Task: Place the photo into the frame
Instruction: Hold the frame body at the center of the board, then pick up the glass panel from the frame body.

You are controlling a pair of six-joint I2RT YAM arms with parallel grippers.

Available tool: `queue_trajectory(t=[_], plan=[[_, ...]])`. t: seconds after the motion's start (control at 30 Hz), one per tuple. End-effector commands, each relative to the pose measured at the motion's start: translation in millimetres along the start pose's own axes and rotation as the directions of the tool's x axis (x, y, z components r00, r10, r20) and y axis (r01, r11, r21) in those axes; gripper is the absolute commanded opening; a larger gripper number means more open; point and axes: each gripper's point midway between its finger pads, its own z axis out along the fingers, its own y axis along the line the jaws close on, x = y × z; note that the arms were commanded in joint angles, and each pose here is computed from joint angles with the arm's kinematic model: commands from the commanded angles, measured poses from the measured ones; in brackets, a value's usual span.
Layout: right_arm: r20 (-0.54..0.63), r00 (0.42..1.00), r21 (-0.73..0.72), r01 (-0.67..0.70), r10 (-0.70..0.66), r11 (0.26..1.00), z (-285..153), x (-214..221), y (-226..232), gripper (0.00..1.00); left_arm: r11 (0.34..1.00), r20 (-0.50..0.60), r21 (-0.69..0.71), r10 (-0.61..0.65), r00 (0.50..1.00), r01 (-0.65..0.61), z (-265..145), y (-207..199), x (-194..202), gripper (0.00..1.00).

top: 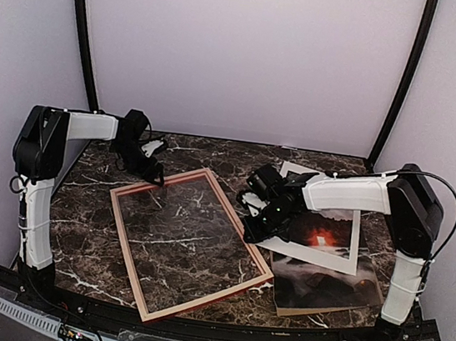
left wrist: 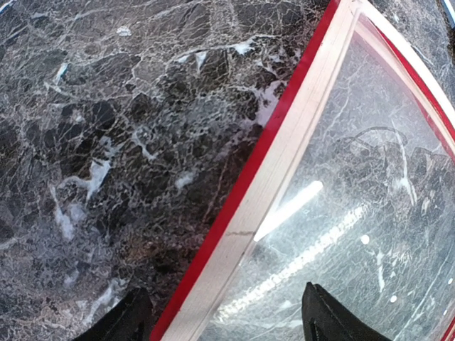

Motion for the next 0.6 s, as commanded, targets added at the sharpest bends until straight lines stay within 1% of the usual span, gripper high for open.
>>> queue_trajectory(t=[0.0, 0.3, 0.57], plan=[[-0.039, 0.999, 0.012, 0.025, -0.024, 1.0, 0, 12, -7, 0.08, 0.998, 0.003, -0.003, 0.057, 0.998, -0.057, -12, 0, 2, 0.75], [-0.05, 0.998, -0.003, 0.025, -0.025, 1.0, 6, 16, -5, 0.08, 0.999, 0.041, 0.015, 0.045, 0.998, -0.046, -19, 12, 2, 0.75], [-0.048, 0.999, -0.021, 0.022, -0.023, 1.0, 8, 16, -2, 0.08, 0.998, 0.017, 0.052, 0.022, 1.0, -0.023, -4, 17, 11, 0.74]])
